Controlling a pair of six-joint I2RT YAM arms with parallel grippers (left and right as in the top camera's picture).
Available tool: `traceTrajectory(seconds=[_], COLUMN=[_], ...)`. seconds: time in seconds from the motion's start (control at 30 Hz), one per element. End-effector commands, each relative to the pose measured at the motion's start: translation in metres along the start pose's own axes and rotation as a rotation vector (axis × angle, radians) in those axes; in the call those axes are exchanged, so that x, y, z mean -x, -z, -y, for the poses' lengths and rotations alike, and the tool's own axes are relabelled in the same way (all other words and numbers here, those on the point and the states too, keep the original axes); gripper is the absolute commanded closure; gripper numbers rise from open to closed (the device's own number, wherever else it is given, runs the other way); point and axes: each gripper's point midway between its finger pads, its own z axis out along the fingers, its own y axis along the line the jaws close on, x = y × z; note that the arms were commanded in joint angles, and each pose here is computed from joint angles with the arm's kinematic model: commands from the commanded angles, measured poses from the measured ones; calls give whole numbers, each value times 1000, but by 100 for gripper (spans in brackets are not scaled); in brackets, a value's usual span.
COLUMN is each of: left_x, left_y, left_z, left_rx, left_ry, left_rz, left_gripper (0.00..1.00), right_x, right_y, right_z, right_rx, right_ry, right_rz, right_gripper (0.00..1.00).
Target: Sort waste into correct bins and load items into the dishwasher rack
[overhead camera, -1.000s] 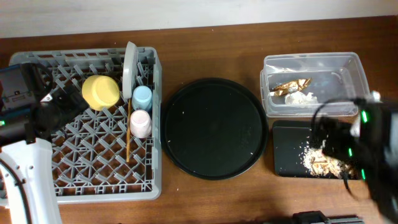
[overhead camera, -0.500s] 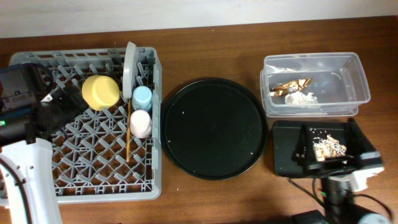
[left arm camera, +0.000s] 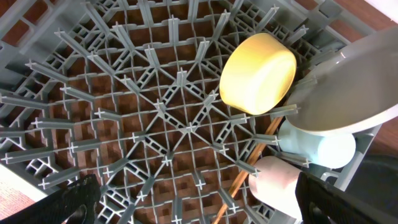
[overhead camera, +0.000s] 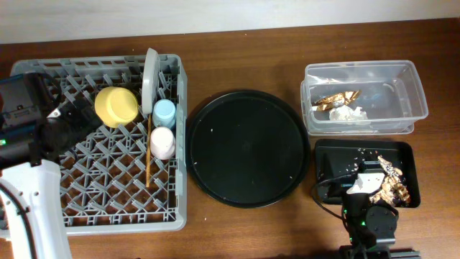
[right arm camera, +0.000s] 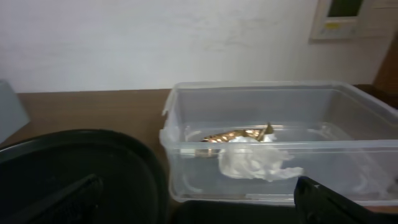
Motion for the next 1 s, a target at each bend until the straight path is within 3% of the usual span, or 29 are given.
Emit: traceTrajectory(seconds=[0.0, 0.7, 0.8, 0.97], left_x=[0, -5, -22, -95], left_y=[-1, 9, 42, 79], left_z=[0, -2, 0, -2], left_rx=[6, -3, -55, -166], left_ry=[-18, -18, -41, -154], left_rz=[-1, 21, 100, 210], left_gripper=[1, 1, 1, 1], right_x=[-1, -1, -1, -1], right_y=[0, 0, 0, 0], right_z=[2, 2, 2, 2], right_rx=[-6, -5, -5, -5], right_ry=[-1, -1, -1, -1], right_rz=[1, 0, 0, 0], right_gripper=[1, 1, 1, 1])
